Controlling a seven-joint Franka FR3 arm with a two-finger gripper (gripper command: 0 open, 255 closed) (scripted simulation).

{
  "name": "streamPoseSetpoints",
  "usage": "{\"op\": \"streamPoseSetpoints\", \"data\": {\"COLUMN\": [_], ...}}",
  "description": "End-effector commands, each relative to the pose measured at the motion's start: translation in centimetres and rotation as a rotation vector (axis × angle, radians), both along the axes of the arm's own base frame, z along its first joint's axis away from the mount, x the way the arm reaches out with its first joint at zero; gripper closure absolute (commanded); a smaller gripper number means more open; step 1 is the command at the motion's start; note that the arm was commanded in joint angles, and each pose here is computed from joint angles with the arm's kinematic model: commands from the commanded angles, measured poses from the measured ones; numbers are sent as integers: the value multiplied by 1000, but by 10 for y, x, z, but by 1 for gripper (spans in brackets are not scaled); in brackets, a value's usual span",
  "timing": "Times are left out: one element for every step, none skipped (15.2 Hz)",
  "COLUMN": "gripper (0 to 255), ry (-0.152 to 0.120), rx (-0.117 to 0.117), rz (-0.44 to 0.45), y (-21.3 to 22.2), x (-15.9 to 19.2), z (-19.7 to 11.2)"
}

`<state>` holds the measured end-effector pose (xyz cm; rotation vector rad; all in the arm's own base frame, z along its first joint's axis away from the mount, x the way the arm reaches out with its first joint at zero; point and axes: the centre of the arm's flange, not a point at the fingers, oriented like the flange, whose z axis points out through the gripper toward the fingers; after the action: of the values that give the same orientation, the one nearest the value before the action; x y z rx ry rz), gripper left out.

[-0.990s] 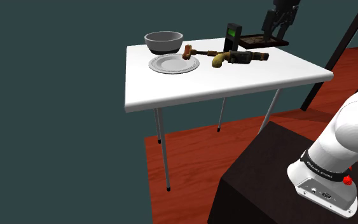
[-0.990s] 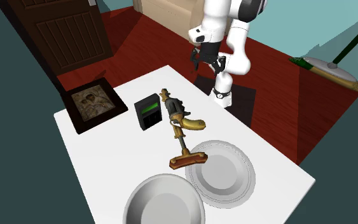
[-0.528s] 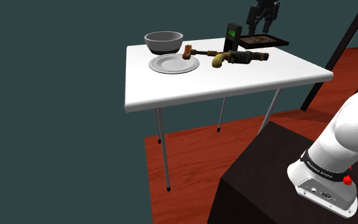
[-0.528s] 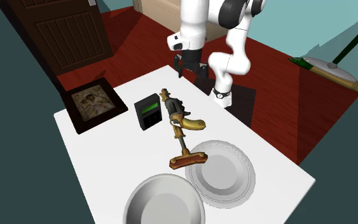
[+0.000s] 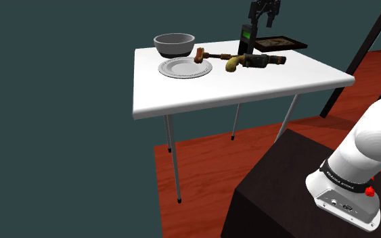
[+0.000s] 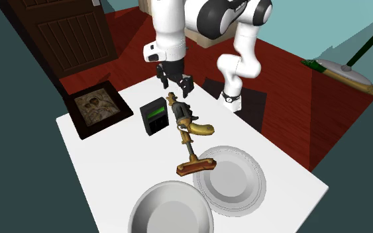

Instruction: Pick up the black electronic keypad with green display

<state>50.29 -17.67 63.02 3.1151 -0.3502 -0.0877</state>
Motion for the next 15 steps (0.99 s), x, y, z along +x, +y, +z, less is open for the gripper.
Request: {"op": "streamPoseSetpoints", "data": {"gripper": [0,0,0,0,0,0,0,0,0,0,0,0,0,255,255], "ry": [10,14,19,20,20,20,20,20,20,20,20,20,20,20,20], "rx": [2,4,5,6,6,6,6,6,6,6,6,6,6,6,6], "rz": [-9,-13,-18,-19,-19,-20,-19,-19,-19,-19,-19,-19,-19,-20,-20], "y": [-16,-24,-32,-34,-34,-34,-34,-34,-34,-34,-34,-34,-34,-34,-34], "x": [24,35,47,50,50,50,50,50,50,50,50,50,50,50,50], "z": [0,0,0,0,-6,-11,-16,-21,-27,-32,-40,-40,-40,-41,-41]}}
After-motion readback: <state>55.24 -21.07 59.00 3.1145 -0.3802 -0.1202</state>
